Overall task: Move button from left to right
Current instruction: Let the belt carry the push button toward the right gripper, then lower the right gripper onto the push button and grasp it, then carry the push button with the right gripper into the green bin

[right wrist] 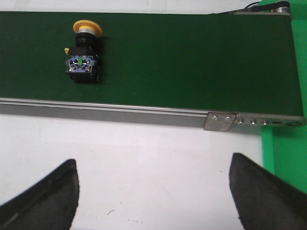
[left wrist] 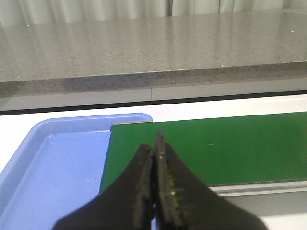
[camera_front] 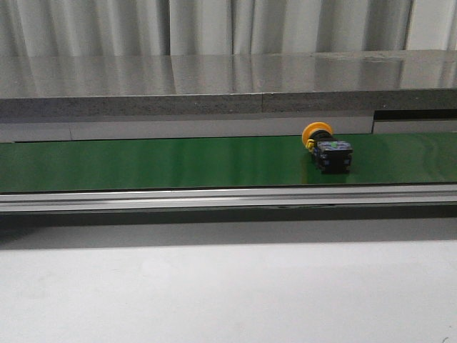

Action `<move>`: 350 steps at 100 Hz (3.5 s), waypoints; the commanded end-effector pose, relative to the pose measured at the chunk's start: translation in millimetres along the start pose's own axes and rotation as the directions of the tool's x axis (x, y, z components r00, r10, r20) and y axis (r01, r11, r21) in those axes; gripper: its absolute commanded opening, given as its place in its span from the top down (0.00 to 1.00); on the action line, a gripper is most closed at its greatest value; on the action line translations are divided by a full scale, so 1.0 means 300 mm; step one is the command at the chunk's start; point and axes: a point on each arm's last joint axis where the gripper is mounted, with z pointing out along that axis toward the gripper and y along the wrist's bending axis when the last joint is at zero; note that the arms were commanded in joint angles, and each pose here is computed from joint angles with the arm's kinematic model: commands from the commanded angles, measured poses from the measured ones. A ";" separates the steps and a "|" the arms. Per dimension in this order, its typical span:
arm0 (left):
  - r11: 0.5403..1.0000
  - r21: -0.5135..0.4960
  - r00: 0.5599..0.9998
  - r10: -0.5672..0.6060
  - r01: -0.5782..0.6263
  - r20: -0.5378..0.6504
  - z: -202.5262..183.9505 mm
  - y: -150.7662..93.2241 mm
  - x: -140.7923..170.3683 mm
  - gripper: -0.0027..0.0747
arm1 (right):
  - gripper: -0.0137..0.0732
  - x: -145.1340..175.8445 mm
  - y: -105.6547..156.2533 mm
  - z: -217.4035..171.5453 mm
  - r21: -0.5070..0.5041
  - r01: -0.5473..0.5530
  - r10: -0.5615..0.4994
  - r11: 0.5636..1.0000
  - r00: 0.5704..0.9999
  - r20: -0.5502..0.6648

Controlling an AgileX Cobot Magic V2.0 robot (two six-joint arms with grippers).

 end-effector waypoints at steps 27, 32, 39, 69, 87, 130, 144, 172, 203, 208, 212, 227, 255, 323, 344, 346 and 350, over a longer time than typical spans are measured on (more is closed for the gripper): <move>1.000 -0.007 0.994 -0.014 0.015 0.104 -0.005 0.003 -0.054 0.99 | 0.11 -0.216 0.014 0.183 -0.037 0.082 -0.083 0.996 0.996 -0.018; 1.000 -0.007 0.994 -0.014 0.015 0.104 -0.005 0.003 -0.054 0.99 | 0.11 -0.235 0.015 0.221 -0.043 0.092 -0.093 0.995 0.995 -0.033; 1.000 -0.007 0.994 -0.014 0.015 0.104 -0.005 0.003 -0.054 0.99 | 0.11 -0.258 0.015 0.281 -0.051 0.107 -0.110 0.993 0.992 -0.065; 1.000 -0.007 0.994 -0.014 0.015 0.104 -0.005 0.003 -0.054 0.99 | 0.11 -0.294 0.015 0.457 -0.076 0.113 -0.123 0.991 0.982 -0.142; 1.000 -0.007 0.994 -0.014 0.015 0.104 -0.005 0.003 -0.054 0.99 | 0.11 -0.287 0.009 0.540 -0.070 0.113 -0.123 0.991 0.980 -0.159; 1.000 -0.006 0.995 -0.014 0.015 0.101 -0.005 0.003 -0.053 0.99 | 0.37 -0.238 -0.004 0.673 -0.064 0.115 -0.127 0.991 0.964 -0.235; 1.000 -0.006 0.995 -0.014 0.015 0.101 -0.005 0.003 -0.053 0.99 | 0.60 -0.237 -0.004 0.673 -0.065 0.115 -0.127 0.991 0.963 -0.238; 1.000 -0.006 0.995 -0.014 0.015 0.101 -0.005 0.003 -0.053 0.99 | 0.61 -0.253 -0.029 0.629 -0.053 0.116 -0.126 0.992 0.957 -0.259; 1.000 -0.006 0.995 -0.014 0.015 0.099 -0.005 0.003 -0.053 0.99 | 0.61 -0.369 -0.243 0.470 0.130 0.091 -0.066 0.987 0.980 -0.188; 1.000 -0.006 0.995 -0.014 0.015 0.099 -0.005 0.003 -0.053 0.99 | 0.61 -0.376 -0.296 0.450 0.173 0.076 -0.044 0.982 0.982 -0.182; 1.000 -0.006 0.995 -0.014 0.015 0.099 -0.005 0.003 -0.053 0.99 | 0.61 -0.377 -0.330 0.439 0.201 0.068 -0.032 0.977 0.984 -0.178; 1.000 -0.006 0.995 -0.014 0.015 0.099 -0.005 0.003 -0.053 0.99 | 0.61 -0.362 -0.464 0.410 0.298 0.004 0.041 0.955 0.989 -0.145; 1.000 -0.006 0.995 -0.014 0.015 0.099 -0.005 0.003 -0.053 0.99 | 0.61 -0.304 -0.612 0.463 0.364 -0.068 0.135 0.929 0.978 -0.161; 1.000 -0.006 0.995 -0.014 0.015 0.099 -0.005 0.003 -0.053 0.99 | 0.60 -0.190 -0.670 0.667 0.322 -0.092 0.194 0.942 0.933 -0.302; 1.000 -0.006 0.995 -0.014 0.015 0.099 -0.005 0.003 -0.053 0.99 | 0.51 -0.191 -0.666 0.668 0.315 -0.112 0.209 0.942 0.933 -0.294; 1.000 -0.006 0.995 -0.014 0.015 0.099 -0.005 0.003 -0.053 0.99 | 0.48 -0.191 -0.666 0.669 0.314 -0.115 0.212 0.942 0.933 -0.293; 1.000 -0.006 0.995 -0.014 0.015 0.099 -0.005 0.003 -0.053 0.99 | 0.42 -0.192 -0.665 0.669 0.313 -0.119 0.214 0.942 0.932 -0.291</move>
